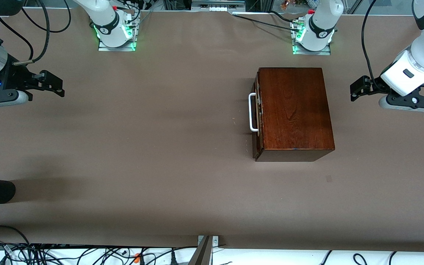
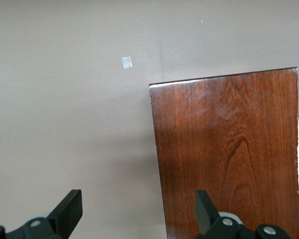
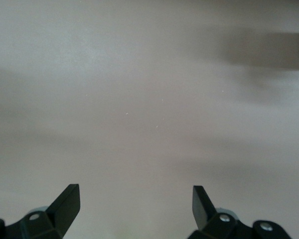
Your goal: Open drawer, take yellow block, close drawer
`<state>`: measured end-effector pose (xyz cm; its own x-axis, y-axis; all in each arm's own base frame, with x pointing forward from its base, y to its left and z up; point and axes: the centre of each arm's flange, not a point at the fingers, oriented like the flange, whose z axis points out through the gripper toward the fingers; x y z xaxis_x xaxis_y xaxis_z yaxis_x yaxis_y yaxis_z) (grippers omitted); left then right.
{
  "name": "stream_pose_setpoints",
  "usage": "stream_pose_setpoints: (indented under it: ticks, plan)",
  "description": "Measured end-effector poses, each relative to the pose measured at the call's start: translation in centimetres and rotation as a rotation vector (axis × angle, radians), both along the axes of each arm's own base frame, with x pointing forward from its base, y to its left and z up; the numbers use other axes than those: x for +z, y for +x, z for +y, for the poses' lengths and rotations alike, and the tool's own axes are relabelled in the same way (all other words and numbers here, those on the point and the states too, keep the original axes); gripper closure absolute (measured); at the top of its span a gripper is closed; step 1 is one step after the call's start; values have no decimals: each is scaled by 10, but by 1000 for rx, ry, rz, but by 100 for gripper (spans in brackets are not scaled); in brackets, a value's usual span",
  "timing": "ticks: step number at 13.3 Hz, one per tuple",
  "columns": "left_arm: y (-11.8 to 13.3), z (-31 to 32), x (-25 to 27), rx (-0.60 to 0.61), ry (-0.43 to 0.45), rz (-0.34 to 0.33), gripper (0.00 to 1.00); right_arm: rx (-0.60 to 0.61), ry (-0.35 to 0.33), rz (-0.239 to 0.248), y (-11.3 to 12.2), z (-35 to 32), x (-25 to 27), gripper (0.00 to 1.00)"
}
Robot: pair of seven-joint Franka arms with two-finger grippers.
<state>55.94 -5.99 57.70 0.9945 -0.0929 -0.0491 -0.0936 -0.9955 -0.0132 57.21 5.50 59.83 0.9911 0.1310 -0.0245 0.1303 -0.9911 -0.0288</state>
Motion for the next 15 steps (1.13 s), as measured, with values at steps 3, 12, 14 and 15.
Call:
stream_pose_setpoints:
  ticks: [3,12,14,15]
  plan:
    - [-3,-4,-2,-8,2,23,0,0,0,0,0,0,0,0]
    - [-54,-122,-20,-177,34,238,0,-1,0,1,0,0,0,0]
    - [-53,-163,-33,-178,27,199,0,-1,0,1,0,0,0,0]
    - [-50,-184,-46,-157,21,188,0,-1,0,1,0,-1,0,0]
